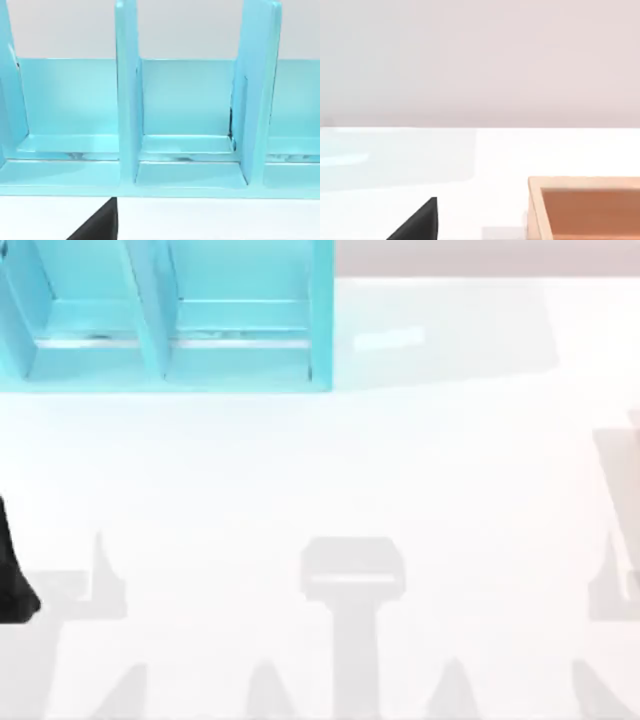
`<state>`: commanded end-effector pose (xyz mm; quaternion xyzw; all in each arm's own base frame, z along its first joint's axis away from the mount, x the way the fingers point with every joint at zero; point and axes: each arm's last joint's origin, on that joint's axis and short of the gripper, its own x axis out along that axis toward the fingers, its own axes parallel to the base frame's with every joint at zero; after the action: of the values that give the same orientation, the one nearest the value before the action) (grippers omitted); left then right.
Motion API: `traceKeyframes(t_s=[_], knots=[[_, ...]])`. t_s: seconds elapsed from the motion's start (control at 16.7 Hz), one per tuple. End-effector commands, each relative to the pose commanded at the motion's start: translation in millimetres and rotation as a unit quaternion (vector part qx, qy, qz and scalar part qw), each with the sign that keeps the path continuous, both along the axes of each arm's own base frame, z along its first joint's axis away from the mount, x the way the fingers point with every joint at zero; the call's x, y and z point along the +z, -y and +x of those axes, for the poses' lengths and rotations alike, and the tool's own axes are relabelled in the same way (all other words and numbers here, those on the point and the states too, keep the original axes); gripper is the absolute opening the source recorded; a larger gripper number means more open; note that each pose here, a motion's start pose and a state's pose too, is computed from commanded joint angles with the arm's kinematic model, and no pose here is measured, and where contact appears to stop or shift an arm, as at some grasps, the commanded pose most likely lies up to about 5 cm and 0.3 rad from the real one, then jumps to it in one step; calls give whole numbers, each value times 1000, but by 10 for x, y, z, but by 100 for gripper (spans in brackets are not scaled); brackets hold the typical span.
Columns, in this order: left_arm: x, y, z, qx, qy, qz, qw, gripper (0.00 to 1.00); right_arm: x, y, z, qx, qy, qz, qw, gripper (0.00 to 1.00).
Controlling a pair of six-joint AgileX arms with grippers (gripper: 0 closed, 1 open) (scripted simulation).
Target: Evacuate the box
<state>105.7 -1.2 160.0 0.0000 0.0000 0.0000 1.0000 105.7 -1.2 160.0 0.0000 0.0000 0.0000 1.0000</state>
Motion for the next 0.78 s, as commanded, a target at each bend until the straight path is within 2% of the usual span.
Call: traceKeyframes(t_s=[0.24,0.48,0.66,0.78], knots=[[0,0,0,0,0,0,1000,100,50,14,2,-7,-16,-7,1000,100],[0,0,0,0,0,0,1000,100,309,92,51,-39,-111,-36,992,100],[0,0,0,0,0,0,1000,100,544,198,194,-61,-232,-58,969,100],[0,0,0,0,0,0,1000,100,683,303,348,-70,-324,-67,941,100]])
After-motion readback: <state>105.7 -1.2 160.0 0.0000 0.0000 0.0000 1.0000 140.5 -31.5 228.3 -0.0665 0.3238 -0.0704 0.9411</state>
